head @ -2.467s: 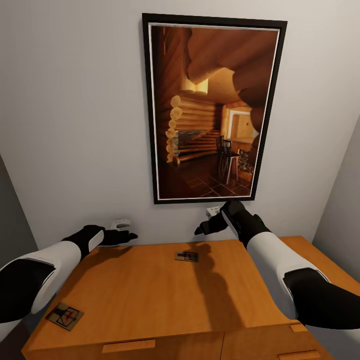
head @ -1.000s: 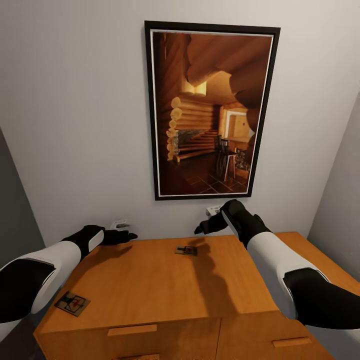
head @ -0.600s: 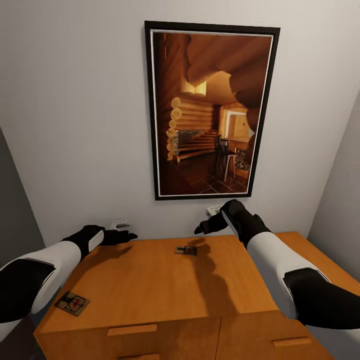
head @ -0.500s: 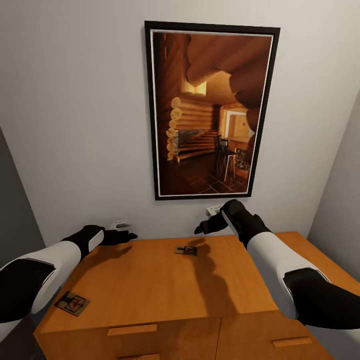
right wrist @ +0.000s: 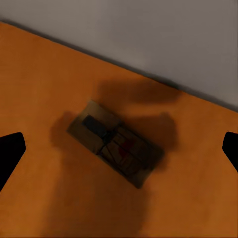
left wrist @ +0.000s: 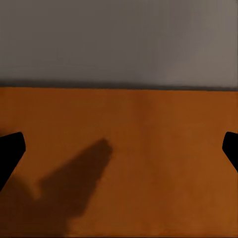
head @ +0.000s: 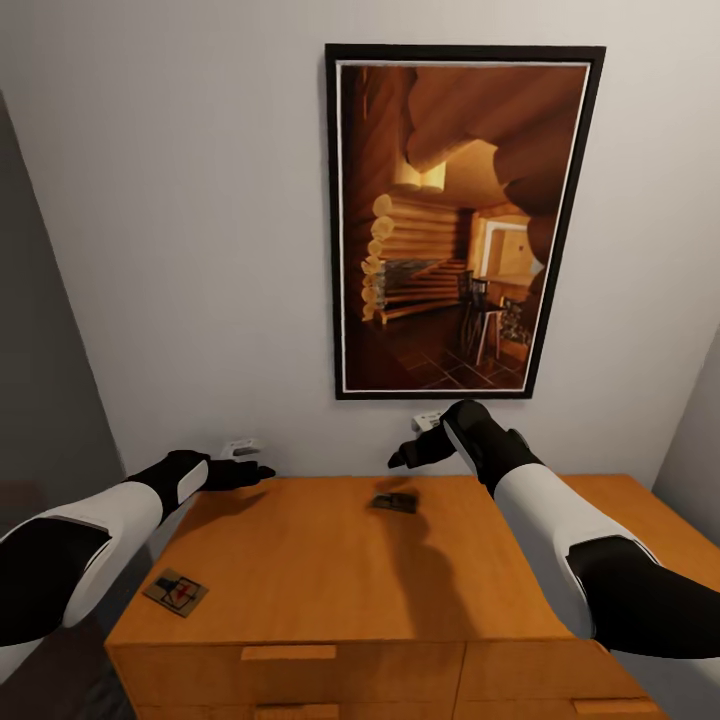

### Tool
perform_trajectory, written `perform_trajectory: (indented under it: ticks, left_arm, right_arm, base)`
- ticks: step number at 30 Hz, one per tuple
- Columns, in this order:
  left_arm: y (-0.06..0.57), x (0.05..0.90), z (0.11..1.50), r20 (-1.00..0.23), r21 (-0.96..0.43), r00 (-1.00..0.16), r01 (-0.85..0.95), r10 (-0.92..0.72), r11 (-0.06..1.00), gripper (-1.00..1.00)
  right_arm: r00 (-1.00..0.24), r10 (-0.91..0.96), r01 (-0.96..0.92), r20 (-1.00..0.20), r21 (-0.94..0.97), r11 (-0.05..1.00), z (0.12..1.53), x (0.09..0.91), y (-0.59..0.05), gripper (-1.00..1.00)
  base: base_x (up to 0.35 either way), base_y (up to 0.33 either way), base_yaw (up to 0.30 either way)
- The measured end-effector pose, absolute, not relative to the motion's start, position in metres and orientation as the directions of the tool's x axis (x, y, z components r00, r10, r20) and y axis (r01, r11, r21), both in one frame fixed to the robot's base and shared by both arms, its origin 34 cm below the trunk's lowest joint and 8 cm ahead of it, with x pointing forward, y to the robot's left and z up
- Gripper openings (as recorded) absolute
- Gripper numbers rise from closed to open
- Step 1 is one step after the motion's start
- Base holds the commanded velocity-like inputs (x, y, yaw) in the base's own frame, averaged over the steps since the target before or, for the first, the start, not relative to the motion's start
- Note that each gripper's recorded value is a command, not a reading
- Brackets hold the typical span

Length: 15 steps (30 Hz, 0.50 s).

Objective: Take the four mousetraps from the cabinet in the bathroom and place them on the bathroom floor. Make sure all four end up on the same floor surface, and ensure that at least two of them are either under or directly next to the same bathroom sink.

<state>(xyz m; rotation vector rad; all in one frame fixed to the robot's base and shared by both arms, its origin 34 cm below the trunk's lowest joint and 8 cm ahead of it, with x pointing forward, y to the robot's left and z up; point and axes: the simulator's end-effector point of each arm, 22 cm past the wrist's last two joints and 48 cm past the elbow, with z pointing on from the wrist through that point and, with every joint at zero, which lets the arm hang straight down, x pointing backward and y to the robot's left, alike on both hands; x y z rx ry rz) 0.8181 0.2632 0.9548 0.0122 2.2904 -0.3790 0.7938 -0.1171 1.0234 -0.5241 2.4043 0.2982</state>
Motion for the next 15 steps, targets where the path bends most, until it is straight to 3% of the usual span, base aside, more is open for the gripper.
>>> perform_trajectory:
  ticks: [15]
  left_arm:
    - [0.2648,0.8184,0.9545,-0.723,-0.263,-0.681,0.123,-0.111,0.957,1.00]
  right_arm:
    - [-0.708,-0.293,-0.440,-0.643,0.076,0.895,1.0232,0.7941,-0.1175,1.00]
  base:
    - [0.000,0.000,0.027]
